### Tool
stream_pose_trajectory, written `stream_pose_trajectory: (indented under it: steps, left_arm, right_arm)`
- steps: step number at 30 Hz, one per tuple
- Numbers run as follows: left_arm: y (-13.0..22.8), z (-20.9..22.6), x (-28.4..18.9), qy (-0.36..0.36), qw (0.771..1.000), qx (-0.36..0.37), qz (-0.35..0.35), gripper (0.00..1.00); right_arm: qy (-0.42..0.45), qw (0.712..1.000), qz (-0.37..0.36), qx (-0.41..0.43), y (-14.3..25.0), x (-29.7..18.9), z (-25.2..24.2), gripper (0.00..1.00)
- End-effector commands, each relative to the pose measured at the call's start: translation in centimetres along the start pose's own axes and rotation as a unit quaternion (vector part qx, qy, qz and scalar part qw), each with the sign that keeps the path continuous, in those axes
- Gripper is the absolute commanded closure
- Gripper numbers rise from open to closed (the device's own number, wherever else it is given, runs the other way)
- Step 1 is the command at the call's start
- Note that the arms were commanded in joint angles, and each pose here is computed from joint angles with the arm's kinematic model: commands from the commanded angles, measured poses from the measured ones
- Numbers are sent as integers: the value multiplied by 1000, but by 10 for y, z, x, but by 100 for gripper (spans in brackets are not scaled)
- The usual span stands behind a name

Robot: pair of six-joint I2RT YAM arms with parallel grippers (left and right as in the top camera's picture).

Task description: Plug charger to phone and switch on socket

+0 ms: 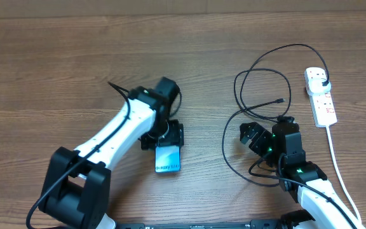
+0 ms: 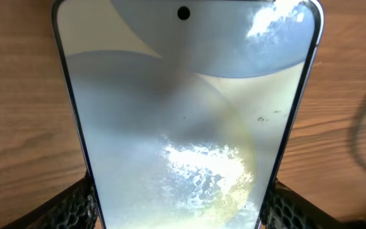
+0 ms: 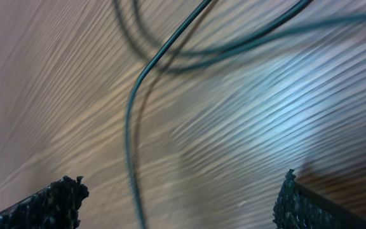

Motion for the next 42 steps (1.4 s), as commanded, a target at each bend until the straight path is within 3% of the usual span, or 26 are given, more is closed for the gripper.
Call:
stream_pose_trajectory:
  steps: [1,7,13,16,21,26,31,42]
  left_arm:
    - [-22,-8,-29,70,997,-3,-23,35]
    - [-39,4,-49,102,993,-34,-46,36]
    - [-47,15,-60,152,985,-71,-49,36]
    - [-50,18,-65,175,979,-87,-48,36]
    - [-52,21,-70,206,972,-106,-46,38]
    - [-53,22,-73,220,967,-125,-43,39]
    - [-54,19,-74,233,963,-128,-42,39]
    - [-57,12,-79,260,955,-133,-42,40]
  right_arm:
    - [-57,996,72,-4,18,-4,19,0]
    - [-127,979,162,-4,42,-13,39,0]
    - [-249,929,273,-15,70,-41,81,0]
    - [-284,914,287,-39,84,-49,100,0]
    - [-297,917,247,-94,107,-49,120,0]
    - [-248,955,131,-98,108,-35,123,0]
    - [-261,959,54,-100,108,-41,137,1]
    - [-322,941,31,-96,128,-28,167,0]
Point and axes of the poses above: each gripper's point midway between its finger pads, its own x axis out along the fingers, its own z axis along the line the jaws close on, y = z × x, the point moved 3 cm from there along -x, back along the fingers, and after that the axes turned 9 degrees about x, right-handed, at the moved point
